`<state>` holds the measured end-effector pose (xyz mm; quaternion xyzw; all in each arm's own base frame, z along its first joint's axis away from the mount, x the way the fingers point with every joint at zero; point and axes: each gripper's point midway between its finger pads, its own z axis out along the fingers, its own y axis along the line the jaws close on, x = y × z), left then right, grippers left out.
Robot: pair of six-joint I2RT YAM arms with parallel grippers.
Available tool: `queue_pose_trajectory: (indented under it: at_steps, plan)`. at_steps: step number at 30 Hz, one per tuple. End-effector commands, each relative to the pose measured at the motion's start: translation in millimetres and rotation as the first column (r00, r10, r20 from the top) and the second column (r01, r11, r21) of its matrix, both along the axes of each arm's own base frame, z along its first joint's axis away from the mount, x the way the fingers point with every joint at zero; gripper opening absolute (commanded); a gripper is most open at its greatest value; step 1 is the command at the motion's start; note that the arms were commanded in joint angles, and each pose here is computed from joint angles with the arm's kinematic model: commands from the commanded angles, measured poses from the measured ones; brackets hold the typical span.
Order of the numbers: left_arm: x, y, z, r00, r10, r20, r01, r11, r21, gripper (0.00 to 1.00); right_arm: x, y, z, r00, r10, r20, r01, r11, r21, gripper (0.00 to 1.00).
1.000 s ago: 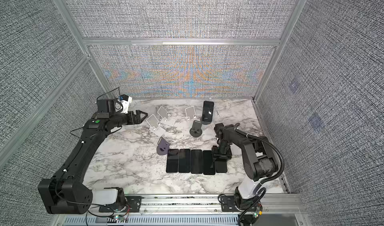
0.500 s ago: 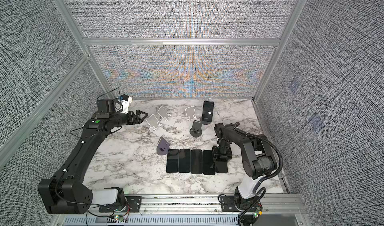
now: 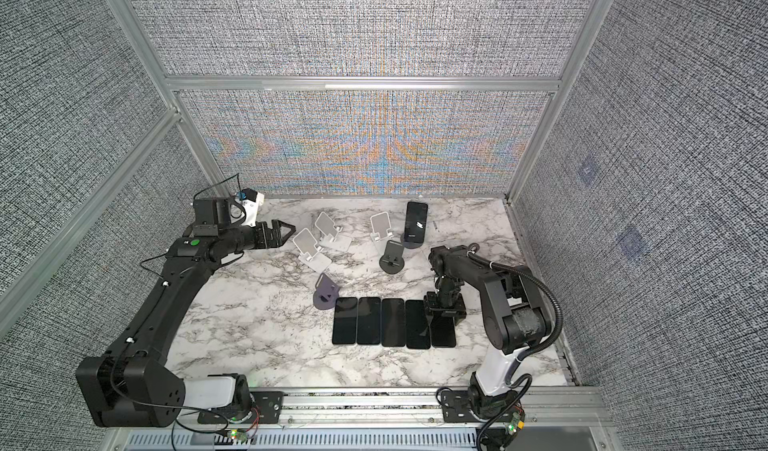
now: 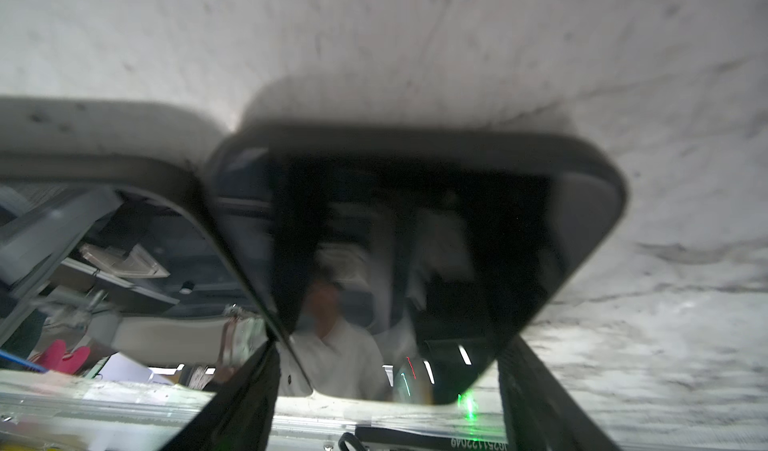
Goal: Remove the phone from the phone stand
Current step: 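Lay the black phone flat at the end of the phone row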
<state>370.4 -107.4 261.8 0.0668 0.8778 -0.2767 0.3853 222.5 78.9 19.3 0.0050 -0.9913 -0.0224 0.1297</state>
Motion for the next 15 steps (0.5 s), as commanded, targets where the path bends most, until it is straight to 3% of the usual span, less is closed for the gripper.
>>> queue_pose_trajectory:
  at_steps: [1,15]
  plan:
    - [2,0,7,0.999,-0.005,0.032,0.005,1.0,0.01,0.95,13,-6,-5,0.999,0.01,0.051,-0.007,0.999,-0.041,0.73]
    - [2,1,6,1.0,-0.003,0.03,0.003,1.0,0.016,0.95,19,3,2,0.996,0.002,0.087,-0.003,1.0,0.01,0.72]
